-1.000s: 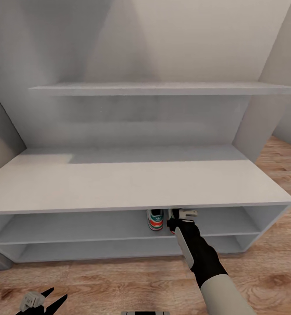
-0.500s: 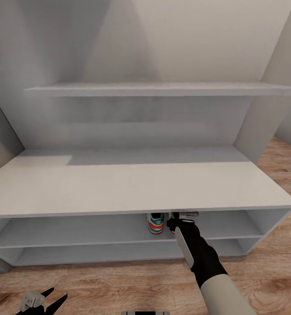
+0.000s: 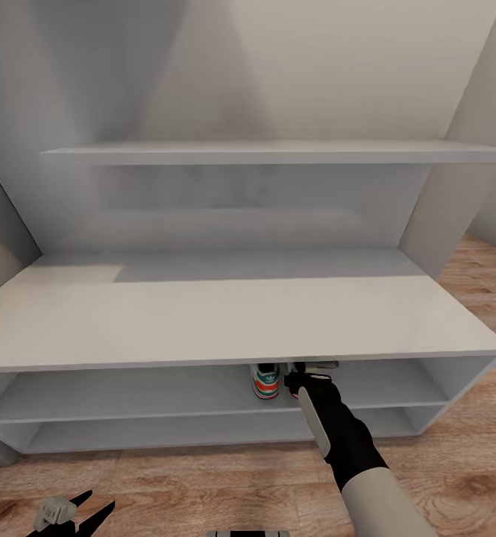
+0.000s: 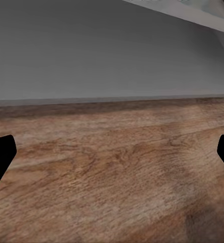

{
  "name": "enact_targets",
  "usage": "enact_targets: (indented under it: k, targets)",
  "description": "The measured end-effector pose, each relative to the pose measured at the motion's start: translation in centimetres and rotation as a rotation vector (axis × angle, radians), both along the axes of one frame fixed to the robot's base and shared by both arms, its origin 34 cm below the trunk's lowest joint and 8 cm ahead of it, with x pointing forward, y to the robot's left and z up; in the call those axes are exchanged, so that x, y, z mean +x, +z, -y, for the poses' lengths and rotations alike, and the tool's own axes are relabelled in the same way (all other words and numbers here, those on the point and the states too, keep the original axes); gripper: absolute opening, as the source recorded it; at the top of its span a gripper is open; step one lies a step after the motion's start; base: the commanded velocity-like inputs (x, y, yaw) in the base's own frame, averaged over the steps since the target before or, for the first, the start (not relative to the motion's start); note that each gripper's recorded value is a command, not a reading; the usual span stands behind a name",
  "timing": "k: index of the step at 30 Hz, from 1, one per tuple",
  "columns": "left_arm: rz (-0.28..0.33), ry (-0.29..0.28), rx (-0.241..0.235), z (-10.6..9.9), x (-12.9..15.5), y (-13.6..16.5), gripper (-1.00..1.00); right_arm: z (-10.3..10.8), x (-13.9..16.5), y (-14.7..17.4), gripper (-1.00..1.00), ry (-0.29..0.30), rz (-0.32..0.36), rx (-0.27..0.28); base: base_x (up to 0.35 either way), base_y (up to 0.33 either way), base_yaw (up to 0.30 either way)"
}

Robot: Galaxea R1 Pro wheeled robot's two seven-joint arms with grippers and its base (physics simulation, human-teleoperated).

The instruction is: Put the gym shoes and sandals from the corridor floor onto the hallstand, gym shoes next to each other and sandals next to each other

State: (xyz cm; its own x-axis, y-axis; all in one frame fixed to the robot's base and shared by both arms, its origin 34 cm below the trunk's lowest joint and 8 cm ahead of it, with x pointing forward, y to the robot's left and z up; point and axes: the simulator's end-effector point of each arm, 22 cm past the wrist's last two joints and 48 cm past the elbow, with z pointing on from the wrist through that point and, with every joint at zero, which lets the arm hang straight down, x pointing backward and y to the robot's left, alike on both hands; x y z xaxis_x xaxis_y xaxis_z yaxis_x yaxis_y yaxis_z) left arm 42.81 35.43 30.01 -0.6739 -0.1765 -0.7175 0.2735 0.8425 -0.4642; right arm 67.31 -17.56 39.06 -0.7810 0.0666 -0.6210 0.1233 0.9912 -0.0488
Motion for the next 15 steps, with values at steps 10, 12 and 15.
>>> enact_targets:
  k: [10, 12, 15]
  targets:
    - [0.000, 0.000, 0.000, 0.00, 0.00, 0.00, 1.00, 0.04, 0.01, 0.00, -1.00, -0.001, 0.000, 0.000, 0.019, 0.009, 0.000]
    - [0.000, 0.000, 0.000, 0.00, 0.00, 0.00, 1.00, 0.04, 0.01, 0.00, -1.00, -0.001, 0.000, 0.000, 0.001, 0.001, 0.000]
    - [0.000, 0.000, 0.000, 0.00, 0.00, 0.00, 1.00, 0.03, 0.00, -0.01, 1.00, -0.001, 0.000, 0.001, 0.000, 0.000, 0.000]
